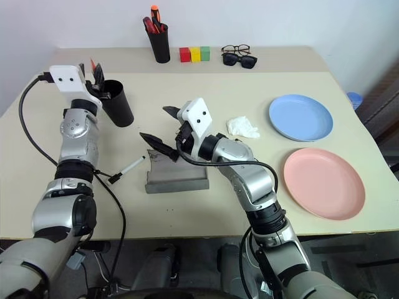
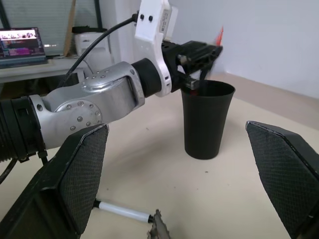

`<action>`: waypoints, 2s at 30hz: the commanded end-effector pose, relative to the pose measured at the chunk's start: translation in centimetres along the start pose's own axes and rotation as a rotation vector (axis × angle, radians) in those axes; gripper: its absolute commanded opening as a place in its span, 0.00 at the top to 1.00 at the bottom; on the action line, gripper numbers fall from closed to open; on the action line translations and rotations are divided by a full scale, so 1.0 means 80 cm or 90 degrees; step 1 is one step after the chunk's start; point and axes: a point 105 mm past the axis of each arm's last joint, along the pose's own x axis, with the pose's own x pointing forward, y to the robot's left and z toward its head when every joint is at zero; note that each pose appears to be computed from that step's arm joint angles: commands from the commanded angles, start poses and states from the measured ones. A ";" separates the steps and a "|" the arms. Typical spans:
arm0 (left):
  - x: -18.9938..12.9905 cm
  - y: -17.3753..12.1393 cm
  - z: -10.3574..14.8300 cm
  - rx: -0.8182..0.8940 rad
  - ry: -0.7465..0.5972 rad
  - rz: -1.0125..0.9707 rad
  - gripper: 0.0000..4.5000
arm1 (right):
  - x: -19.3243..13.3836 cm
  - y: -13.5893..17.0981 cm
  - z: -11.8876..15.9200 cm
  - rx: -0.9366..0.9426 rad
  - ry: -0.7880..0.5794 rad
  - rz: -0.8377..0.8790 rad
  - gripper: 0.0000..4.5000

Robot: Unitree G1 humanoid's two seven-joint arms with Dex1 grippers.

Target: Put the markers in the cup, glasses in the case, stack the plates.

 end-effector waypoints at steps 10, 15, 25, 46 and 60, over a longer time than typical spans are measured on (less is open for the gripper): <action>-0.027 0.024 0.103 -0.053 -0.150 -0.075 0.36 | -0.002 0.000 0.021 -0.034 -0.024 0.012 0.00; -0.094 0.049 0.096 -0.017 0.034 -0.206 0.18 | -0.021 -0.026 0.015 -0.059 0.007 -0.018 0.00; -0.220 0.004 -0.005 0.122 0.511 -0.434 0.00 | -0.023 -0.027 0.005 -0.062 0.031 0.005 0.00; -0.211 -0.018 -0.065 0.147 0.666 -0.436 0.99 | -0.022 -0.017 0.009 -0.061 0.019 -0.002 0.00; -0.067 -0.032 0.119 -0.080 0.000 -0.257 0.99 | 0.002 -0.006 0.026 -0.056 -0.023 0.038 0.00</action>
